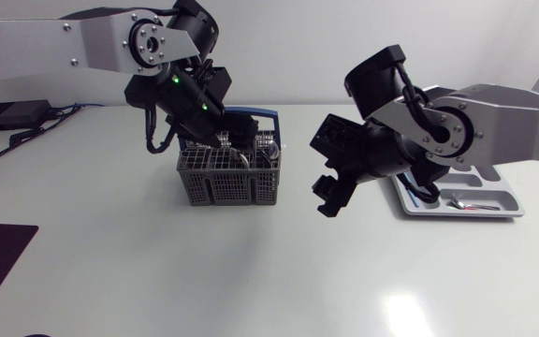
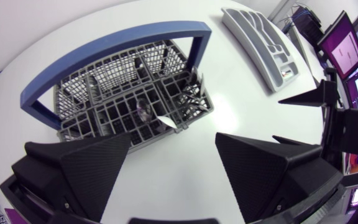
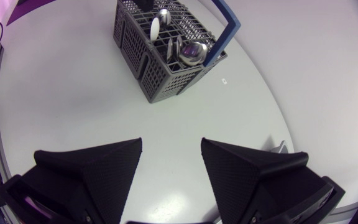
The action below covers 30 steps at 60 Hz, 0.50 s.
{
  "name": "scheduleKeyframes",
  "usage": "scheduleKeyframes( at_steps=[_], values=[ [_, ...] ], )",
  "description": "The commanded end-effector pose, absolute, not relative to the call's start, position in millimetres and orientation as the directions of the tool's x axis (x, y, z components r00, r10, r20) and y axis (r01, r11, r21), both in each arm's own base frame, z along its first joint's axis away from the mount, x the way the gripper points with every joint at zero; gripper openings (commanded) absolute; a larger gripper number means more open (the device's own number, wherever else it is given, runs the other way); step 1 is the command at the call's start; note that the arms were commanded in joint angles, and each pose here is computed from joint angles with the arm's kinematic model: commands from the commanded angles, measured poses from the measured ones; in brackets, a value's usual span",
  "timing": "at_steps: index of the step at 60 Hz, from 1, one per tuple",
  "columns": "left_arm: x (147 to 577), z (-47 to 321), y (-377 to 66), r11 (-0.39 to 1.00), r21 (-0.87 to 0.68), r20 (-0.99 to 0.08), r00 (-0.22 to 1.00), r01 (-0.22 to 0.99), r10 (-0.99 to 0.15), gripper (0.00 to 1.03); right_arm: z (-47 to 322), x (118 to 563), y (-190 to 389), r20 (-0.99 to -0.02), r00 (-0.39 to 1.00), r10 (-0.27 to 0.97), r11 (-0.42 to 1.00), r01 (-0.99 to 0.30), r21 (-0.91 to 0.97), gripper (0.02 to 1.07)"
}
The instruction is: Unload the cutlery basket into the drawer organizer.
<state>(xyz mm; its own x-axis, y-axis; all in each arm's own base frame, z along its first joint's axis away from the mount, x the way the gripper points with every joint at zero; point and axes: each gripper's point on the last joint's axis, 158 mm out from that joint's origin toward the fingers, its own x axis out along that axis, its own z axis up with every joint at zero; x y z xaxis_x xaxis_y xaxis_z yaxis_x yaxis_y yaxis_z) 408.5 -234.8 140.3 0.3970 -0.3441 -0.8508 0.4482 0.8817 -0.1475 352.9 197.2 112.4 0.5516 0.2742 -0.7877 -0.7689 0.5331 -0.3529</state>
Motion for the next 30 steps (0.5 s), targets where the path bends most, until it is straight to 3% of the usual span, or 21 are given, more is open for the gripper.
scheduleKeyframes(
  at_steps=[1, 7, 30],
  values=[
    [421.6, 140.8, -235.9, 0.906, -0.106, -0.848, 0.439, 0.409, -0.297, 0.97, 99.8, 348.2, 195.2, -0.805, 0.536, 0.255, 0.537, -0.771, -0.343, 0.72],
    [425.9, 135.1, -231.9, 0.918, -0.056, -0.86, 0.448, 0.392, -0.244, 0.98, 99.7, 347.4, 195.5, -0.804, 0.536, 0.257, 0.535, -0.772, -0.344, 0.72],
    [421.9, 131.6, -233.0, 0.906, -0.078, -0.866, 0.422, 0.417, -0.268, 0.96, 94.5, 344.1, 192.4, -0.808, 0.533, 0.252, 0.529, -0.775, -0.346, 0.72]
  ],
)
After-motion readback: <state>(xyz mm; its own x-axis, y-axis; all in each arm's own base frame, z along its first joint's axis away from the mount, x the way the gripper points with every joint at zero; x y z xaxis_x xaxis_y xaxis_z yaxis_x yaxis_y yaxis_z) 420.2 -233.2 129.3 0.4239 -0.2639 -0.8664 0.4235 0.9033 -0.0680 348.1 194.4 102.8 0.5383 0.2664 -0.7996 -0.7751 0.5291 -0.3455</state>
